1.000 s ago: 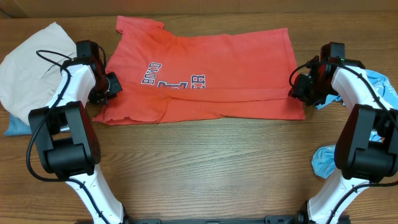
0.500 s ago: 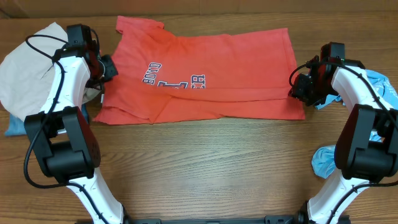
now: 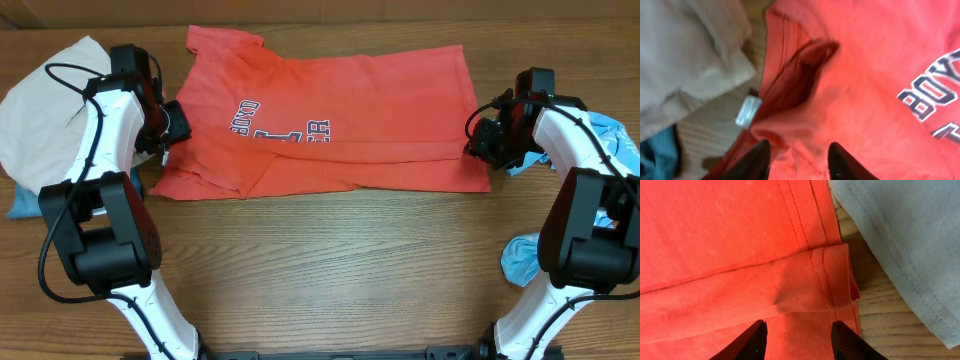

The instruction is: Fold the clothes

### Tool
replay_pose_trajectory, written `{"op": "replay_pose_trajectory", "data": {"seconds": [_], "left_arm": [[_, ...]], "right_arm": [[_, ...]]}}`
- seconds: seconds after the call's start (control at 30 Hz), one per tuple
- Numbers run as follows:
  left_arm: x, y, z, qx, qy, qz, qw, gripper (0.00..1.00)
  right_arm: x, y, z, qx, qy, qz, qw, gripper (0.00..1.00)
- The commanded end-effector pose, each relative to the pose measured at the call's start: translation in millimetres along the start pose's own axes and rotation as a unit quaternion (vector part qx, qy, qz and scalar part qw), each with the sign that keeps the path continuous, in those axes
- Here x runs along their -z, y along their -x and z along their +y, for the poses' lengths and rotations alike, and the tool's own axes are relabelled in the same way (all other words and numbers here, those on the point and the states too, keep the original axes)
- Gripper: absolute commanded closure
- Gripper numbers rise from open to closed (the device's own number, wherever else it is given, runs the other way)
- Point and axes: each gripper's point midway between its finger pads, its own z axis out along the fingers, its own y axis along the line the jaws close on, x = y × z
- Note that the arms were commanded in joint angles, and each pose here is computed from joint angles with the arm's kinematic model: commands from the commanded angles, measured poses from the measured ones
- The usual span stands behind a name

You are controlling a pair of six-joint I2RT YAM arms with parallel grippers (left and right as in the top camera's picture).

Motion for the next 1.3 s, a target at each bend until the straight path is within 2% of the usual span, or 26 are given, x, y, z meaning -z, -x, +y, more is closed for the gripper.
{"op": "replay_pose_trajectory", "data": {"seconds": [0.0, 0.13, 0.23, 0.47, 0.67, 0.83, 0.87, 1.0, 1.17, 1.27], "left_arm": [[15.5, 2.4, -5.9, -0.007, -0.007, -0.011, 1.000, 0.69], [16.4, -4.6, -23.8, -0.011, -0.054, 0.006, 0.998, 0.71], [16.2, -16.1, -29.5, -0.017, -0.055, 0.026, 0.998, 0.72], [5.9, -50.1, -22.9, -0.040, 0.007, 0.073, 0.997, 0.72], [-14.5, -85.2, -13.8, -0.040, 0.022, 0.121, 0.992, 0.70], [-29.1, -102.7, -5.8, -0.040, 0.030, 0.139, 0.989, 0.71], [-31.4, -105.5, -1.9, -0.037, 0.039, 0.140, 0.989, 0.71], [-39.2, -110.4, 12.9, -0.036, 0.075, 0.137, 0.987, 0.70], [-45.2, -112.3, 16.1, -0.037, 0.080, 0.132, 0.987, 0.69], [-45.6, -111.0, 15.9, -0.037, 0.080, 0.129, 0.988, 0.69]], "right_arm": [[13.6, 13.3, 4.7, 0.004, 0.006, -0.019, 1.000, 0.52], [43.0, 36.5, 14.9, 0.015, 0.012, -0.064, 0.998, 0.49], [54.4, 40.3, 18.1, 0.015, 0.013, -0.071, 0.997, 0.47], [36.5, -3.9, -21.0, -0.038, -0.067, 0.010, 0.997, 0.45], [15.0, -44.3, -30.6, -0.048, -0.075, 0.071, 0.994, 0.43], [6.1, -60.4, -31.0, -0.046, -0.074, 0.093, 0.992, 0.44], [5.3, -61.9, -30.6, -0.046, -0.073, 0.095, 0.992, 0.46], [3.9, -62.2, -30.5, -0.046, -0.071, 0.095, 0.992, 0.75], [3.0, -57.2, -30.2, -0.045, -0.070, 0.085, 0.993, 0.76], [3.2, -58.0, -30.7, -0.045, -0.071, 0.086, 0.993, 0.94]]}}
